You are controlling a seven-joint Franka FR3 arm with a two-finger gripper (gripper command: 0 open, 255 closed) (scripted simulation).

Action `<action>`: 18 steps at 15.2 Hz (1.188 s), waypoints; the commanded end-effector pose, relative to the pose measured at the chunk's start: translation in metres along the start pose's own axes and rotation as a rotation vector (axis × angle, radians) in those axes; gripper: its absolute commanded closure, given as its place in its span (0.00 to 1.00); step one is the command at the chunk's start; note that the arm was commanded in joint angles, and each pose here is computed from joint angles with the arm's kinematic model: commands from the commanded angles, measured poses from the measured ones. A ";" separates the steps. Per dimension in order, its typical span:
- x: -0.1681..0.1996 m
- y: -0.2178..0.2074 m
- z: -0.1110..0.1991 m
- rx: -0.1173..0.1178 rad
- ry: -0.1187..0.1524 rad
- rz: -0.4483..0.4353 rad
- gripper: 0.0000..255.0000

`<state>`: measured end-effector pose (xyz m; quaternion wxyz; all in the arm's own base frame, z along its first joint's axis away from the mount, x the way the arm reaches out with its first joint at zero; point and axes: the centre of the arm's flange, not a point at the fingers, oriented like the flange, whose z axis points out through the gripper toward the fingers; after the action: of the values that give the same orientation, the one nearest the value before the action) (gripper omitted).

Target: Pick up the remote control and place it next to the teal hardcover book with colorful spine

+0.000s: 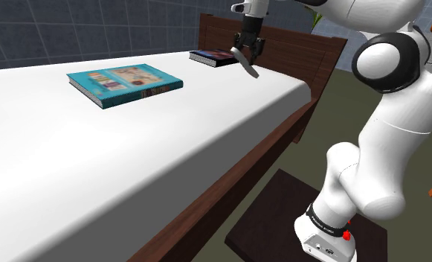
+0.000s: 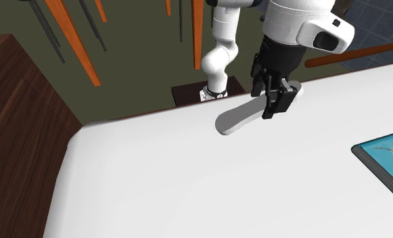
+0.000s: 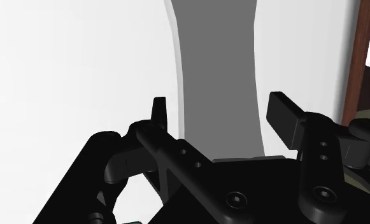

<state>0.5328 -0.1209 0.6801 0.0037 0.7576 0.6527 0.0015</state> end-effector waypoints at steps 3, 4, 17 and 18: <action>0.050 0.005 0.002 -0.001 0.000 0.002 1.00; 0.063 0.007 0.001 -0.001 0.000 0.002 1.00; 0.197 0.025 0.011 -0.001 0.000 0.002 1.00; 0.197 0.025 0.016 -0.001 0.000 0.002 1.00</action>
<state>0.5859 0.0697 0.6667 0.0036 0.7579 0.6523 0.0013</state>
